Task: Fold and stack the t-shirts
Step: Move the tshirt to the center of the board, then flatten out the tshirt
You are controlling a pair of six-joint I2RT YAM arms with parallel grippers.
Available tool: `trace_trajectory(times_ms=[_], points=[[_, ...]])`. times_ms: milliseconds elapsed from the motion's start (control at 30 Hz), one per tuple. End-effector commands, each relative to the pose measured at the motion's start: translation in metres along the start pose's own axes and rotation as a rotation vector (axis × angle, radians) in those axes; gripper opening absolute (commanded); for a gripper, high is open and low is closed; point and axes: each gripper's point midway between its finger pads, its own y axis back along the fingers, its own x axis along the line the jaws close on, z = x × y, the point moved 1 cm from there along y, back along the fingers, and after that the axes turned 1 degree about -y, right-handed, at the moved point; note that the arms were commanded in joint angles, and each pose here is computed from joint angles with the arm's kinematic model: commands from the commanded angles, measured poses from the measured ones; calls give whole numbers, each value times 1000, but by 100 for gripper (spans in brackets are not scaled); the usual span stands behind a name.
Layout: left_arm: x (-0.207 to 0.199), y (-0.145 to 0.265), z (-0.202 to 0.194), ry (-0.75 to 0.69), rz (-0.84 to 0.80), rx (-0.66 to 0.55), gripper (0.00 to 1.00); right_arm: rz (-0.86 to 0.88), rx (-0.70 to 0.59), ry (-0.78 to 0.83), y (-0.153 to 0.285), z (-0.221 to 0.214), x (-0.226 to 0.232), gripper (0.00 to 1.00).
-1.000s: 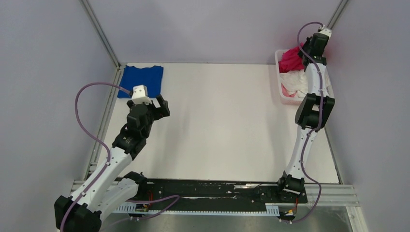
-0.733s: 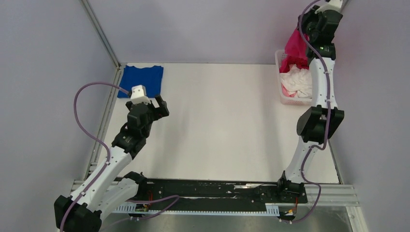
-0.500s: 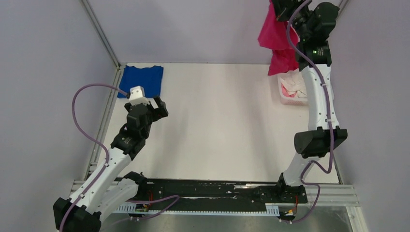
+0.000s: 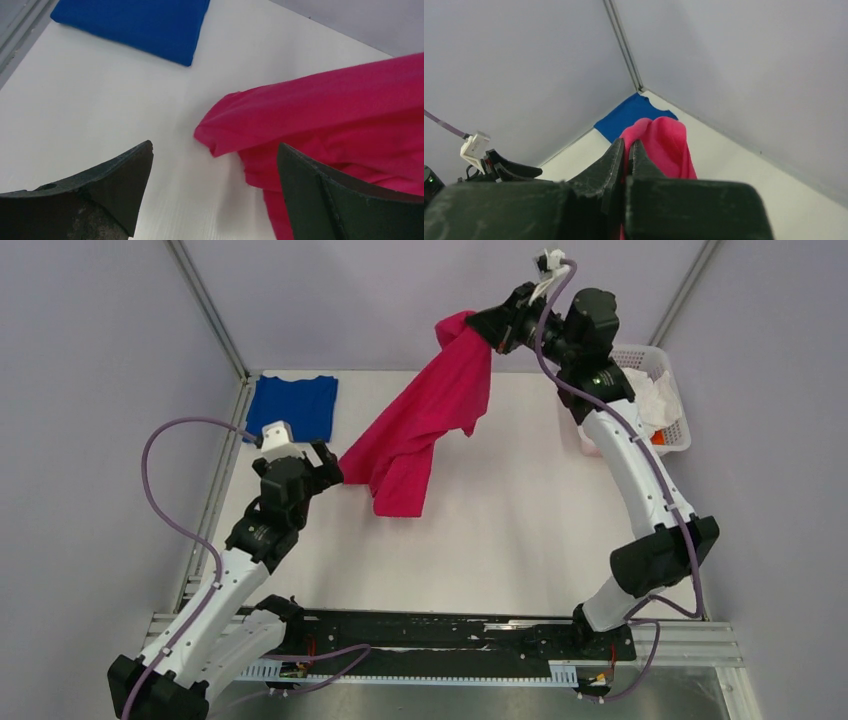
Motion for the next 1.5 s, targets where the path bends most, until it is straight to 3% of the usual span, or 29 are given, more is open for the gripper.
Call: trace_trajectory(times_ms=[0,167,233,267,400,433,500,767,967,1467], points=[[1,5,21,77,39,-49,100,-164,-64,-38,45,3,-6,0],[0,-3,10,99,59,-8,100,-541,44,-289,122,-124,-70,7],[-4,-9,2,91,54,31,100,-684,80,-342,159,-172,-89,18],[-7,-14,-7,85,53,64,100,-745,103,-357,177,-194,-95,29],[-18,-28,-32,71,33,175,100,-1059,161,-360,239,-242,-127,94],[-20,-34,-42,61,36,210,100,-1139,160,-357,252,-243,-131,99],[-26,-41,-58,51,18,274,100,-1208,154,-340,265,-241,-134,100],[-26,-74,-117,-18,40,466,100,-1158,257,-338,263,-264,-131,100],[-18,-97,-144,47,31,567,95,-1189,288,-341,263,-271,-138,100],[-13,-77,-194,44,17,765,63,-1353,284,-328,289,-273,-152,100]])
